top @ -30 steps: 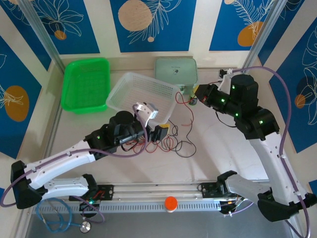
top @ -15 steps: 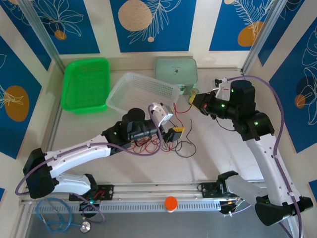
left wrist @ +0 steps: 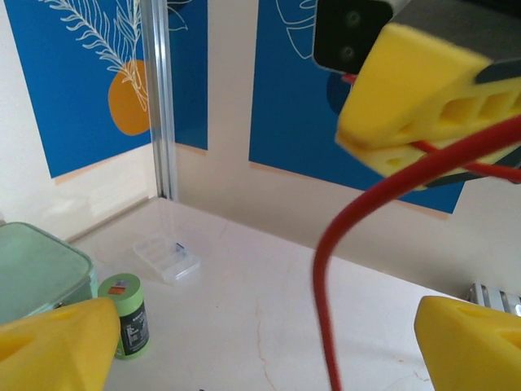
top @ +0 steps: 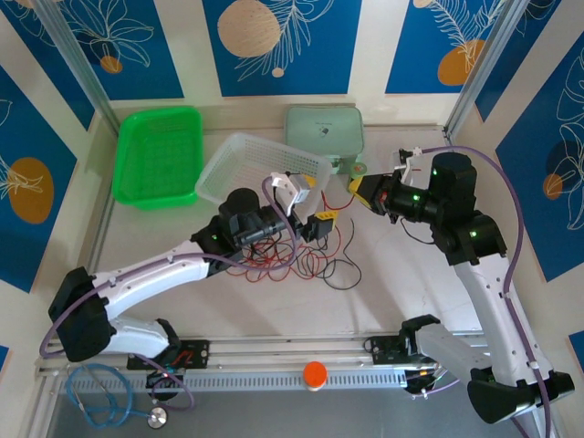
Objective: Untangle the cables
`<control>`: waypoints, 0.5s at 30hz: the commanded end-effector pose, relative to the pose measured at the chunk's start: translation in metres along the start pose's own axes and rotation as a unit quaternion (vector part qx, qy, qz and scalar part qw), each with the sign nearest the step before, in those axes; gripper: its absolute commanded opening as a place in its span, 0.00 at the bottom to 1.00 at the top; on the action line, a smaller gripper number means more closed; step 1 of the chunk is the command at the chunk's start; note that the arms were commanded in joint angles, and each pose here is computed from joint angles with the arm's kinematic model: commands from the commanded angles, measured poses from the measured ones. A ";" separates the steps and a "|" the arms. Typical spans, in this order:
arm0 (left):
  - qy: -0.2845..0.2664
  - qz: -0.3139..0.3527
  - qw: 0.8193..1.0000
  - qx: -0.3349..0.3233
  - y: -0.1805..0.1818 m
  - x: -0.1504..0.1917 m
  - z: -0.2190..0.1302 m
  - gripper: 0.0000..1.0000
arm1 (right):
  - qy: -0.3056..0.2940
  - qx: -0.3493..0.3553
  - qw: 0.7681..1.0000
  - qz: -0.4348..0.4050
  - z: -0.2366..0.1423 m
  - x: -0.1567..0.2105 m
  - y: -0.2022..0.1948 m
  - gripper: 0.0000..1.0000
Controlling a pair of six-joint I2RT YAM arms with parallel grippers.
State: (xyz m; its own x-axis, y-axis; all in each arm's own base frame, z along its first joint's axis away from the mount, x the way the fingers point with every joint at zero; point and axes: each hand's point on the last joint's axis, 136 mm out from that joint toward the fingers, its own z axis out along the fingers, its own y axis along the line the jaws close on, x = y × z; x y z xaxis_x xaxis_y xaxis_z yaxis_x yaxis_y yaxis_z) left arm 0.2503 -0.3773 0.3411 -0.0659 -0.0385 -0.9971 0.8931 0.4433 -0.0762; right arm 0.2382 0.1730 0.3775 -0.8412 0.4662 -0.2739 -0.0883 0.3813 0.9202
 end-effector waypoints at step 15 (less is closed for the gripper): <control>-0.006 -0.031 0.999 0.028 0.001 -0.001 0.008 0.06 | 0.000 -0.025 1.000 0.006 -0.010 0.002 0.009 0.00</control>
State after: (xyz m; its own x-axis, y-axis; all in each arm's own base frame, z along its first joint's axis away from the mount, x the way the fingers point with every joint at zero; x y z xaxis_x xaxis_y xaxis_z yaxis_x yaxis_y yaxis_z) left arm 0.2506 -0.3873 0.3280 -0.1345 -0.0463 -0.9898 0.9138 0.3804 -0.1420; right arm 0.2382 0.1704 0.3861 -0.8343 0.4794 -0.2722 -0.1005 0.3533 0.9301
